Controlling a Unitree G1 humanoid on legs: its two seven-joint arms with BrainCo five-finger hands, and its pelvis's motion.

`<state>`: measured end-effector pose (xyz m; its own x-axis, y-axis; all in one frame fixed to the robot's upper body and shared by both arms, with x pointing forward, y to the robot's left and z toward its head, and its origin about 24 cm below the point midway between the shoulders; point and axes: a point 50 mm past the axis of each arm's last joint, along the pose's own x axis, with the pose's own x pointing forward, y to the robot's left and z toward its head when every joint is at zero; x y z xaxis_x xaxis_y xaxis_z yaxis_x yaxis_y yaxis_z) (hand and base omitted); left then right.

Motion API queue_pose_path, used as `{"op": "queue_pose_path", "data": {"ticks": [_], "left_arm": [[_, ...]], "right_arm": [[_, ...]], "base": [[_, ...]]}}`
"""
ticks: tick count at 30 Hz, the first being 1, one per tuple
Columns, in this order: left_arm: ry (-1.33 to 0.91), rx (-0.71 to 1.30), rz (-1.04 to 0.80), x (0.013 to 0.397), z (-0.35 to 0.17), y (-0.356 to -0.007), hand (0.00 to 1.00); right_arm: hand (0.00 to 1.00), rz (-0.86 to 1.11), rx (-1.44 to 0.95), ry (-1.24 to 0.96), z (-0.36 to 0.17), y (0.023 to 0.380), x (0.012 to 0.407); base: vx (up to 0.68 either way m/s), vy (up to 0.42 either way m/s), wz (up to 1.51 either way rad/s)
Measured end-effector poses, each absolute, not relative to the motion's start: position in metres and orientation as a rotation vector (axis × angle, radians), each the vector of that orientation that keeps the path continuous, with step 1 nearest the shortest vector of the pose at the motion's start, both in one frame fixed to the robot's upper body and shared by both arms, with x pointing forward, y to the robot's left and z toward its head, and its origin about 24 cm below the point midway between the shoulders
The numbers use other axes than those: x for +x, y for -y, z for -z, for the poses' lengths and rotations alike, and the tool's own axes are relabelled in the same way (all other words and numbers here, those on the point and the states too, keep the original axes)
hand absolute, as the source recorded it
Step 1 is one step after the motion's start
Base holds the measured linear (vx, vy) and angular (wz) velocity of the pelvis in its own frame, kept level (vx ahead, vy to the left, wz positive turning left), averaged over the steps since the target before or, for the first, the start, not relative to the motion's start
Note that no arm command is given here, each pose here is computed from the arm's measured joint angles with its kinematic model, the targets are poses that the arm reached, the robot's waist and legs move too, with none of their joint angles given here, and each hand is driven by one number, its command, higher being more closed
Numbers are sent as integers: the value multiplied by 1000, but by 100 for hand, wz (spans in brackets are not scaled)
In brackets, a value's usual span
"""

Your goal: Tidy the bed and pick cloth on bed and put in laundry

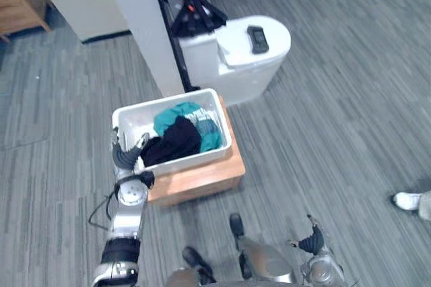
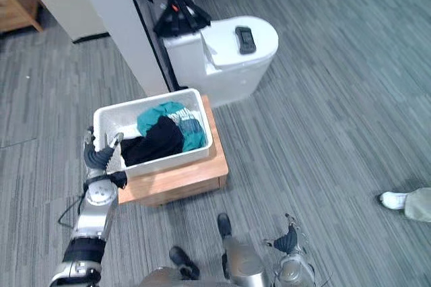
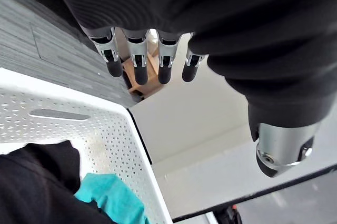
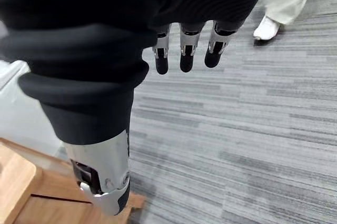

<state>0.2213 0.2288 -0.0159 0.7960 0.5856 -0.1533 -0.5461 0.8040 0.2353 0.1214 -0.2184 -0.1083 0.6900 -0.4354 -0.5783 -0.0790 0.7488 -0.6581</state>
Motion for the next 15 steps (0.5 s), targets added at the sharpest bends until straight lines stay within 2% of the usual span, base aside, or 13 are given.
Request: {"op": "queue_pose_path", "data": {"ticks": [4,5,10,13,15], "left_arm": [[-540,86,-641,161,79,-220,0],[-688,40,-675,134,104,-216,0],[-1062,-44,-784,54,149,-210,0],[-1167,-92,-824,30,159,-208,0],[-1186,-101,-809,27,161,-205,0]], "right_arm": [[0,255,-601,-885,121,212,110],[0,272,-549,-912,125,208,107],[0,311,-454,-940,131,202,114],[0,342,-392,-969,135,200,112],[0,341,-379,-985,137,199,110]], "base": [[28,75,11],[51,62,15],[15,35,7],[-9,6,17],[-10,-3,11]]}}
